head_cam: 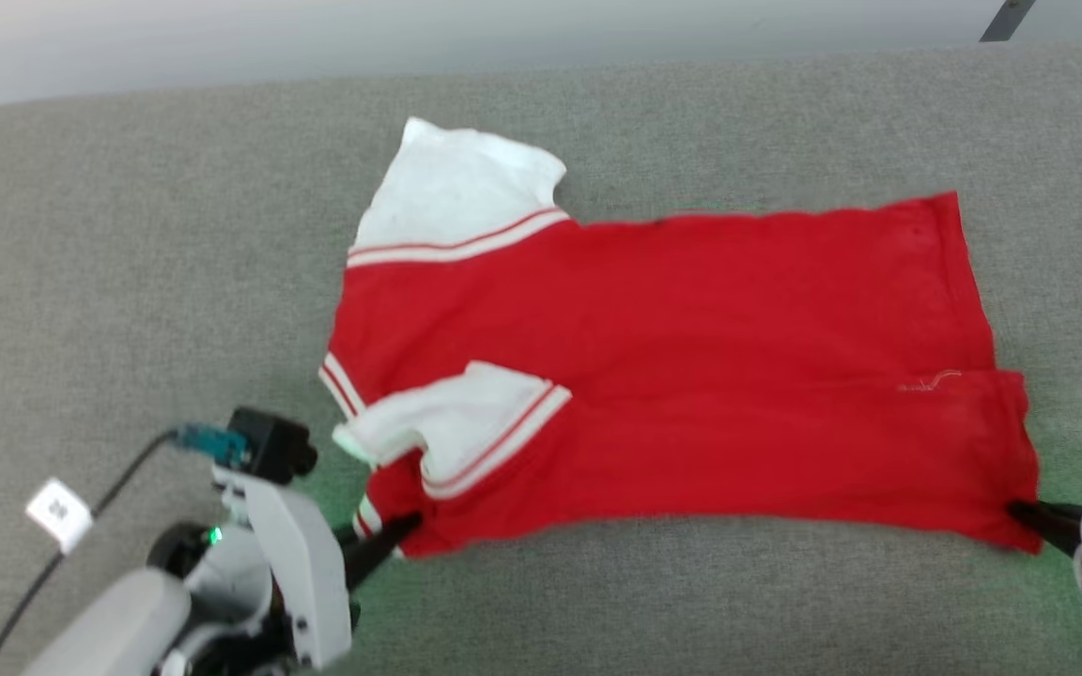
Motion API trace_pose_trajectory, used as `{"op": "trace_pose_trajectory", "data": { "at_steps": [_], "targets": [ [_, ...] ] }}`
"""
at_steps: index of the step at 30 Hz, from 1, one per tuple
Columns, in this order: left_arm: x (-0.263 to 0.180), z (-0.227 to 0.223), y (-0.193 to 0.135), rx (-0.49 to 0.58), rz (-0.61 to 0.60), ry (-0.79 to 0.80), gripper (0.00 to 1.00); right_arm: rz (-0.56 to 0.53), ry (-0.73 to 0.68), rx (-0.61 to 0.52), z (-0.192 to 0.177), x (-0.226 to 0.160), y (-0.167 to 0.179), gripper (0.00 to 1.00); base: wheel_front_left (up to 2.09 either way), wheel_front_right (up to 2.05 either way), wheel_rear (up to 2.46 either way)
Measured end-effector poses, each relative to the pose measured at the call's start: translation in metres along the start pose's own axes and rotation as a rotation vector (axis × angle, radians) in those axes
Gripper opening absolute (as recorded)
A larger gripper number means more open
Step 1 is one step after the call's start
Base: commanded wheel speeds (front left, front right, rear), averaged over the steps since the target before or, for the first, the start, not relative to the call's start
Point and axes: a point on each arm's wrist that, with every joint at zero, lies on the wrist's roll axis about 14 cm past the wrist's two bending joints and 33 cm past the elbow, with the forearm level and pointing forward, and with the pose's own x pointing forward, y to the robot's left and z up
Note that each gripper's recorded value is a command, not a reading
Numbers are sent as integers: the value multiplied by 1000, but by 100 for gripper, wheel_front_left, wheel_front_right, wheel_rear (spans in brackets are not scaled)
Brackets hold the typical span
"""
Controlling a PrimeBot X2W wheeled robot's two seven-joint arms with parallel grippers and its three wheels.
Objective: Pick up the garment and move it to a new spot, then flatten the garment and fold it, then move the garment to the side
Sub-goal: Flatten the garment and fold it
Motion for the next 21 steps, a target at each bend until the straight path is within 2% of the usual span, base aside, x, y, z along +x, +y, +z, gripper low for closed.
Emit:
{"op": "trace_pose_trajectory", "data": {
  "at_steps": [4, 5, 6, 7, 8, 9, 10, 16, 21],
  "targets": [
    [-8, -16, -11, 6, -20, 23, 0, -16, 6, 21, -8, -7, -7, 0, 0, 0, 0],
    [-10, -18, -13, 2, -20, 22, 3, -20, 0, 25, -7, -9, -9, 0, 0, 0, 0],
    [-11, -20, -15, -1, -24, 19, 12, -24, -7, 27, -7, -10, -9, 0, 0, 0, 0],
    [-13, -20, -16, -3, -26, 14, 25, -27, -16, 25, -6, -11, -9, 10, 0, 0, 0],
    [-14, -19, -17, -10, -24, 4, 43, -36, -37, 19, -3, -12, -10, 77, 0, 0, 0],
    [-15, -18, -17, -17, -22, -7, 85, -44, -66, 22, 2, -13, -11, 100, 0, 0, 0],
    [-17, -16, -17, -19, -19, -19, 100, -49, -92, 26, 7, -14, -11, 100, 0, 0, 0],
    [-37, 3, -4, 8, 42, -93, 100, -56, -266, 27, 37, -23, 1, 100, 0, 0, 0],
    [-53, 52, 14, 63, 122, -245, 100, -62, -453, 5, 70, -32, 15, 100, 0, 0, 0]
  ]
}}
